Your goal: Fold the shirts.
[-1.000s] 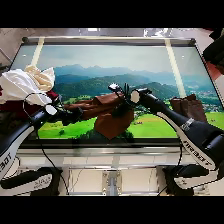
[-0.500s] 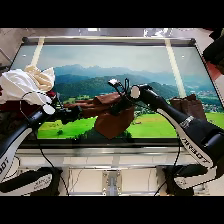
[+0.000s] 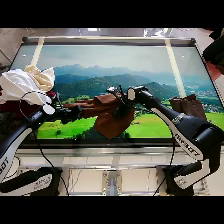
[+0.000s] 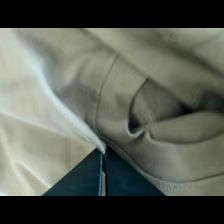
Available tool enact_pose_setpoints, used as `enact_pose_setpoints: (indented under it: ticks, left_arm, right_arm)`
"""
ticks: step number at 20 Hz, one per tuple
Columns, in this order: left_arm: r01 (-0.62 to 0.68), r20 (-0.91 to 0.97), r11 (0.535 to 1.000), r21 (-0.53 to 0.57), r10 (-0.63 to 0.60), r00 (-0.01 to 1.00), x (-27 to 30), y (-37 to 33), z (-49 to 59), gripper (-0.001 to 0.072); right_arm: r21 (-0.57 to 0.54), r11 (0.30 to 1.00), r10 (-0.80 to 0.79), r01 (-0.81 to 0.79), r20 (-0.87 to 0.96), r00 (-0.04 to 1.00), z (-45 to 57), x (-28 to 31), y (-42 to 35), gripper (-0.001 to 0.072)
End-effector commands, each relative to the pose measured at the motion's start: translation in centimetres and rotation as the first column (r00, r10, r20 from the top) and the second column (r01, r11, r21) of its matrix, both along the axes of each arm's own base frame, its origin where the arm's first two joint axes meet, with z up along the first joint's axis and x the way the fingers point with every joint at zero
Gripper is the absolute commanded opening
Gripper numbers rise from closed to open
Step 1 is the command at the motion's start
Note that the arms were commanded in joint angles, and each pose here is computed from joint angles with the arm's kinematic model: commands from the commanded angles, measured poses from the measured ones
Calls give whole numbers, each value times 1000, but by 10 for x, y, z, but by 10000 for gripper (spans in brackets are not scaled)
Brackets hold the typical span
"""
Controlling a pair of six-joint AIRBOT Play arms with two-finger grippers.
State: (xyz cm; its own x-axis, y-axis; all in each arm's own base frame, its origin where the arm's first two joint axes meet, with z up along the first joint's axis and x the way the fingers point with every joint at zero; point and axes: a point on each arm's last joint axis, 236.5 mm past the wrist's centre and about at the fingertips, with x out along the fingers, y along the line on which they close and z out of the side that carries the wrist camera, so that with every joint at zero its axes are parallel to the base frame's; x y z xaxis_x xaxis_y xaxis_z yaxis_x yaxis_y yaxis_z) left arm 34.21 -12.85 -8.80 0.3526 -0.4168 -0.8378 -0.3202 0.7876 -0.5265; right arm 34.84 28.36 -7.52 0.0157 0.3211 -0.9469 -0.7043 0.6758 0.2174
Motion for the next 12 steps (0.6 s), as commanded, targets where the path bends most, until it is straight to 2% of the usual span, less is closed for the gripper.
enact_pose_setpoints:
  ticks: [1, 4, 7, 8, 12]
  left_arm:
    - [31, 61, 999, 17, -32, 998, 7, 5, 14, 10]
    - [12, 240, 999, 37, -20, 971, 28, 35, 81, 11]
    - [-85, 446, 995, 56, 51, 894, 31, 87, 181, 10]
    - [-113, 510, 991, 74, 60, 858, 25, 102, 214, 10]
    - [-194, 719, 959, 209, -16, 695, -23, 134, 337, 9]
  right_arm:
    - [14, 1000, 5, -5, 45, 999, 22, 13, 5, 8]
    - [-5, 999, 35, -34, 138, 990, 89, 23, -3, 7]
    - [-58, 998, 14, 3, 294, 956, 176, 22, -39, 7]
    - [-46, 998, -12, 30, 350, 937, 208, 18, -50, 7]
    - [169, 981, -178, 98, 567, 804, 349, -25, -82, 6]
